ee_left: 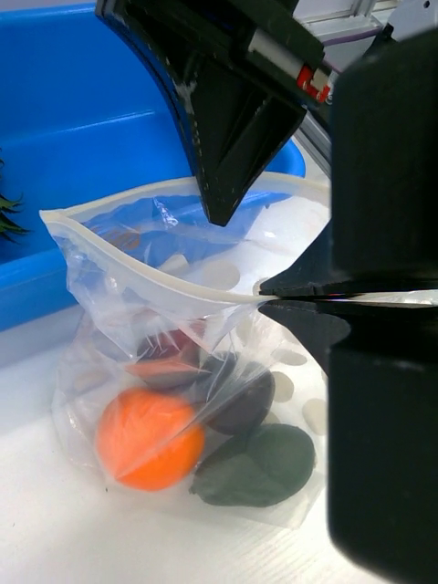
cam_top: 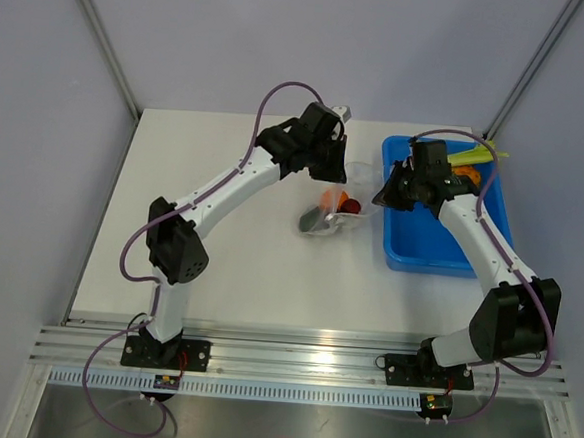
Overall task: Place the food in the zip-top bag and seal the zipper
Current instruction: Adjust the zipper food storage bag at the center of the board.
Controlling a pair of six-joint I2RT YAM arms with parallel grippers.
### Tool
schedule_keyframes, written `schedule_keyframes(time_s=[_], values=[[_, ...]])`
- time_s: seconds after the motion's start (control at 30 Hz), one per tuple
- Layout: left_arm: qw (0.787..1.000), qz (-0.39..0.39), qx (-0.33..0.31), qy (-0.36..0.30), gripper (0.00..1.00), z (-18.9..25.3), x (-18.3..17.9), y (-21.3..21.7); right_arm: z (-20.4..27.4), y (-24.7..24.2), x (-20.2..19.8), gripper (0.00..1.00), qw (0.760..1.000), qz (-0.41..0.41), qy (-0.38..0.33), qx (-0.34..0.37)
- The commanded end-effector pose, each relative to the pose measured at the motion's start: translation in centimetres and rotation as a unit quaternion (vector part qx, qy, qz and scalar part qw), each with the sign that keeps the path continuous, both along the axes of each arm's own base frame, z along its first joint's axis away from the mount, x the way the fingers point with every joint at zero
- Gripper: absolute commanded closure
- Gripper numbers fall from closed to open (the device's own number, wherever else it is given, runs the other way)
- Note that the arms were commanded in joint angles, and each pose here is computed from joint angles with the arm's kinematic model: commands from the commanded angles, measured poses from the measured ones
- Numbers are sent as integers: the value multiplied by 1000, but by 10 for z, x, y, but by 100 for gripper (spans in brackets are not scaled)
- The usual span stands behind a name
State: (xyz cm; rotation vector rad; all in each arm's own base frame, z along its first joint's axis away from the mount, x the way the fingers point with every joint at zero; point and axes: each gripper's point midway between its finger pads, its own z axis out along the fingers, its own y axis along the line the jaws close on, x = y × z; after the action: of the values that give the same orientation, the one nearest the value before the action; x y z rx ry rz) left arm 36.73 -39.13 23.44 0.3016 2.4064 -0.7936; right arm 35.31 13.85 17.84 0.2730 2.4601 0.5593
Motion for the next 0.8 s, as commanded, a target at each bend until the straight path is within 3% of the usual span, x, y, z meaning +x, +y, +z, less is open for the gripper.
schedule_keyframes(time_s=[0.0, 0.13, 0.17, 0.33, 0.43, 0.57, 0.77], values=[[996, 9, 5, -94, 100, 63, 13, 27, 59, 21, 24, 100, 995, 30, -84, 40], [982, 36, 76, -166, 100, 103, 24, 66, 104, 49, 32, 100, 987, 81, -117, 70], [980, 43, 80, -178, 100, 112, 25, 73, 126, 55, 35, 100, 983, 92, -139, 76], [974, 79, 81, -198, 100, 131, 28, 110, 137, 57, 48, 100, 982, 89, -159, 57], [975, 86, 80, -187, 100, 123, 31, 117, 120, 47, 55, 100, 984, 78, -159, 23], [981, 74, 79, -163, 100, 97, 36, 109, 54, 36, 65, 100, 991, 78, -99, -33], [990, 43, 82, -105, 100, 43, 36, 88, 8, 52, 72, 100, 992, 113, -51, -18]])
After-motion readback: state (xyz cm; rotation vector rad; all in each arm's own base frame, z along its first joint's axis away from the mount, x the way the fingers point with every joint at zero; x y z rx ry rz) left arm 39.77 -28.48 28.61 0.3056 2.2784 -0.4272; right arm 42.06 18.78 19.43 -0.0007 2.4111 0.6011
